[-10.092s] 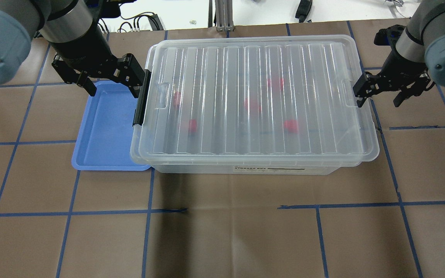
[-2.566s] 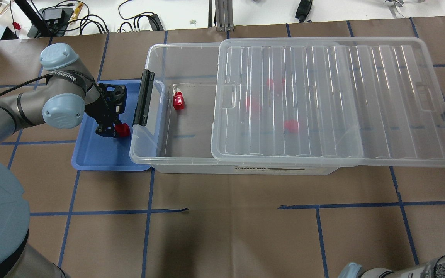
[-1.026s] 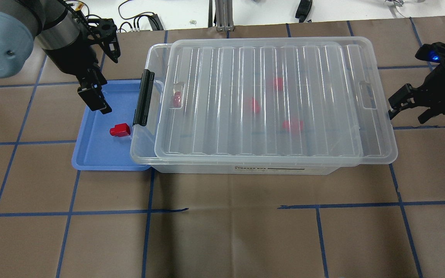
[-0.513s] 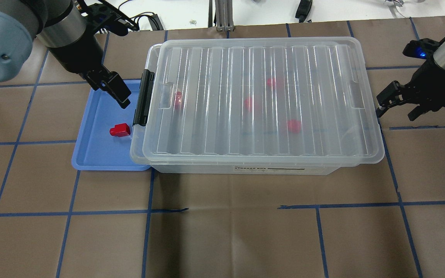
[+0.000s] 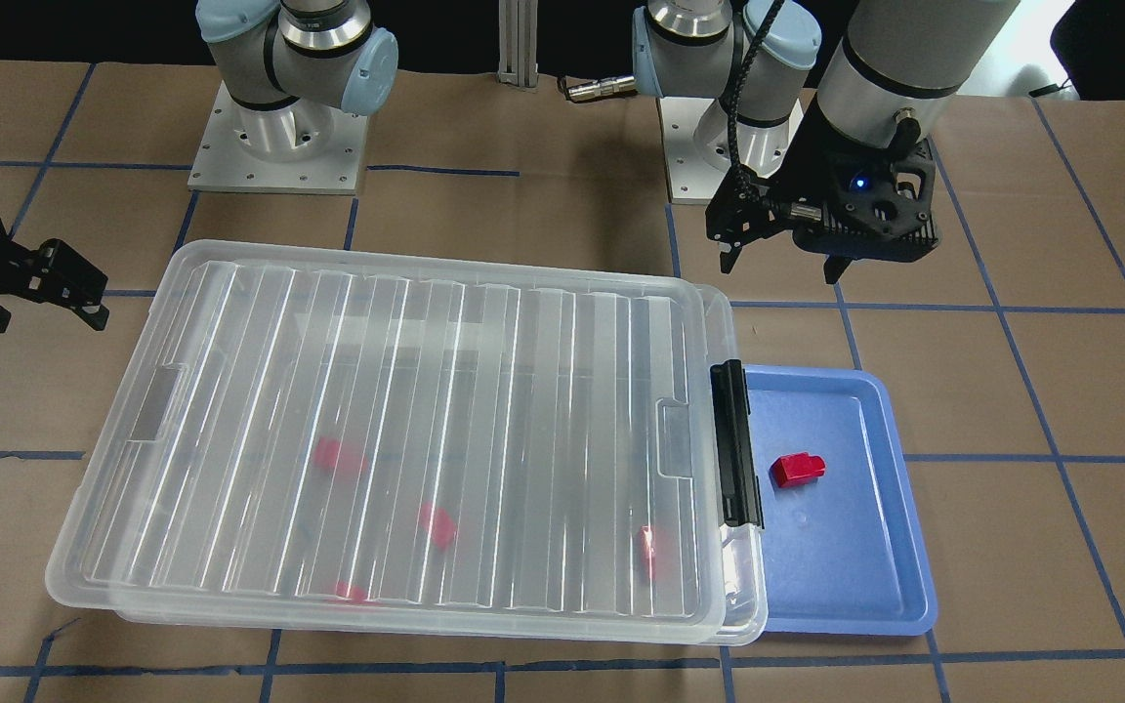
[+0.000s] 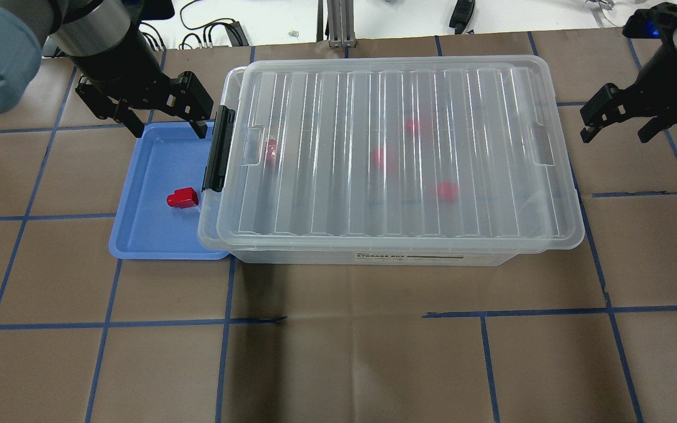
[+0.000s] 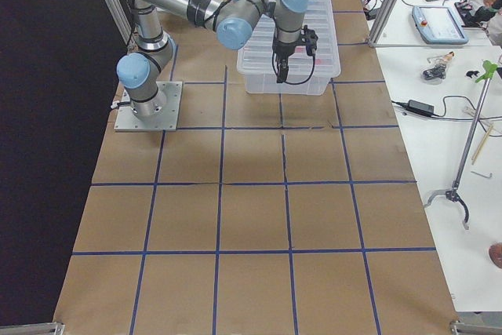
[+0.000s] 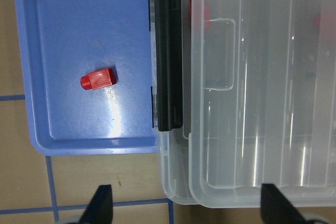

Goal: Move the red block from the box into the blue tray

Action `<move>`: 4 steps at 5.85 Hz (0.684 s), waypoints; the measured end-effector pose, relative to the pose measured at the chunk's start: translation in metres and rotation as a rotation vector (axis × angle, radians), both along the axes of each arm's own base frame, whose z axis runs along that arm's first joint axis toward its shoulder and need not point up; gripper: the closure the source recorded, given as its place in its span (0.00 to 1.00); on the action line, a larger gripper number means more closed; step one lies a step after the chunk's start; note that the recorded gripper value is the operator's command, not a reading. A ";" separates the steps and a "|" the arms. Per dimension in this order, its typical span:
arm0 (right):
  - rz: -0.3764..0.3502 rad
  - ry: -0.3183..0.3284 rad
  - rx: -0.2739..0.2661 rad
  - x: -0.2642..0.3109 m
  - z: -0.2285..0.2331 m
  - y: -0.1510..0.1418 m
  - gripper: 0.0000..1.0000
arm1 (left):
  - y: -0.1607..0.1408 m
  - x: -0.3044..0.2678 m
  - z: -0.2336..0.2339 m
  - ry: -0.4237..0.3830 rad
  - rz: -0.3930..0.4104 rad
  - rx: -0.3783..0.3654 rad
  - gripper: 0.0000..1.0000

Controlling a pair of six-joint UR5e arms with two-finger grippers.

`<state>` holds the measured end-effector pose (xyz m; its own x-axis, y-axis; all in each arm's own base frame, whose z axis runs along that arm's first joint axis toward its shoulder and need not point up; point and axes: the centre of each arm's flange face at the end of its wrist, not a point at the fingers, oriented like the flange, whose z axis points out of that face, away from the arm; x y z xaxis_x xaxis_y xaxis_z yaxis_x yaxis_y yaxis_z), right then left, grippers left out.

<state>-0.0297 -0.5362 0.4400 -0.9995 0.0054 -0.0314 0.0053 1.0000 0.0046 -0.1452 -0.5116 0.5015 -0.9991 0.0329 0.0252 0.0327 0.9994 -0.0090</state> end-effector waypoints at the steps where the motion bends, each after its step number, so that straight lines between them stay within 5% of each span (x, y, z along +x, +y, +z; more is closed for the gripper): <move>1: -0.027 0.034 -0.011 0.037 0.030 -0.005 0.00 | 0.003 -0.006 0.006 0.003 0.047 -0.010 0.02; 4: -0.043 0.061 -0.012 0.129 0.068 -0.002 0.00 | 0.007 -0.007 0.010 -0.003 0.067 -0.024 0.02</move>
